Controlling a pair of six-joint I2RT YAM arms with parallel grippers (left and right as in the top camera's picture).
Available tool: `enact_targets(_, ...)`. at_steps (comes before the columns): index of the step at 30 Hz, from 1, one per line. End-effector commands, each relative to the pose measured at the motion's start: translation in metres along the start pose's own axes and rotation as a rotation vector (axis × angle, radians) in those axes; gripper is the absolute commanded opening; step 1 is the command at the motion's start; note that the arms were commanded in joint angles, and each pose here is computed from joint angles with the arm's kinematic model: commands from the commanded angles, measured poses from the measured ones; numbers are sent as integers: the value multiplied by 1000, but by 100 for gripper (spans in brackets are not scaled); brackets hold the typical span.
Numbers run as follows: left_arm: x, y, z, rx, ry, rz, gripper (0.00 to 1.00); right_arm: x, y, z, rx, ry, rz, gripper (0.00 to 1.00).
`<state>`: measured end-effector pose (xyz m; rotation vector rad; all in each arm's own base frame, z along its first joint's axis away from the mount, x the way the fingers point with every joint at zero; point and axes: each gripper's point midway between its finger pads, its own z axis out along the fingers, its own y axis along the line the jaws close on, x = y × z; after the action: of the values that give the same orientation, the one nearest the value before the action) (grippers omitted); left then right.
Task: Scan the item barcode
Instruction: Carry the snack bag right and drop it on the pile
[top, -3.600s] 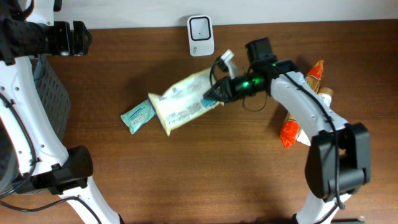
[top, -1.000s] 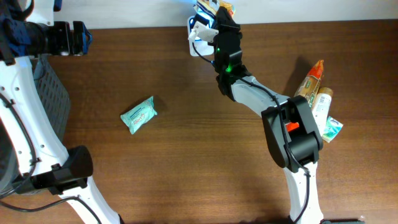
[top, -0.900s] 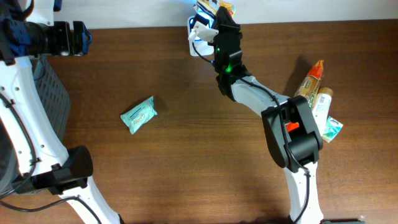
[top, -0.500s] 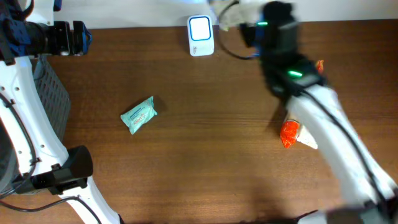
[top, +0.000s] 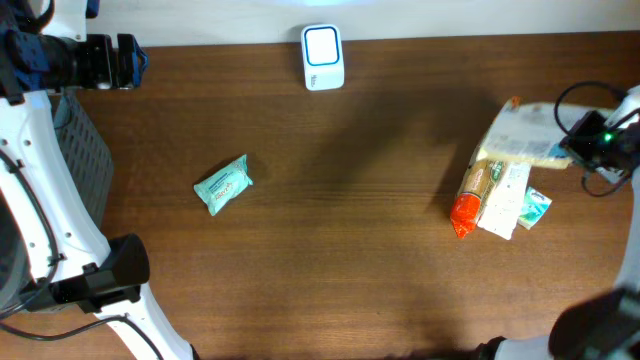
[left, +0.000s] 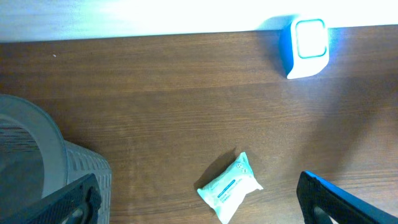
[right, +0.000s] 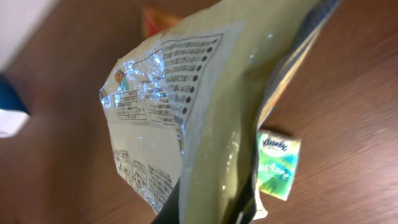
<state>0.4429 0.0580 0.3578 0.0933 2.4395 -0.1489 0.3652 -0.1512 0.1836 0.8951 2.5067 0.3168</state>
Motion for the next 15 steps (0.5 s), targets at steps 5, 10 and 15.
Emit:
enact_targets(5, -2, -1, -5, 3, -15, 7, 99, -3, -58, 15, 86, 64, 122, 57)
enact_targets(10, -2, -1, -5, 3, -15, 7, 99, -14, -38, -25, 66, 66, 44, 72)
enact_targets(15, -2, -1, -5, 3, -15, 7, 99, 23, 111, -17, -285, 154, -297, 72)
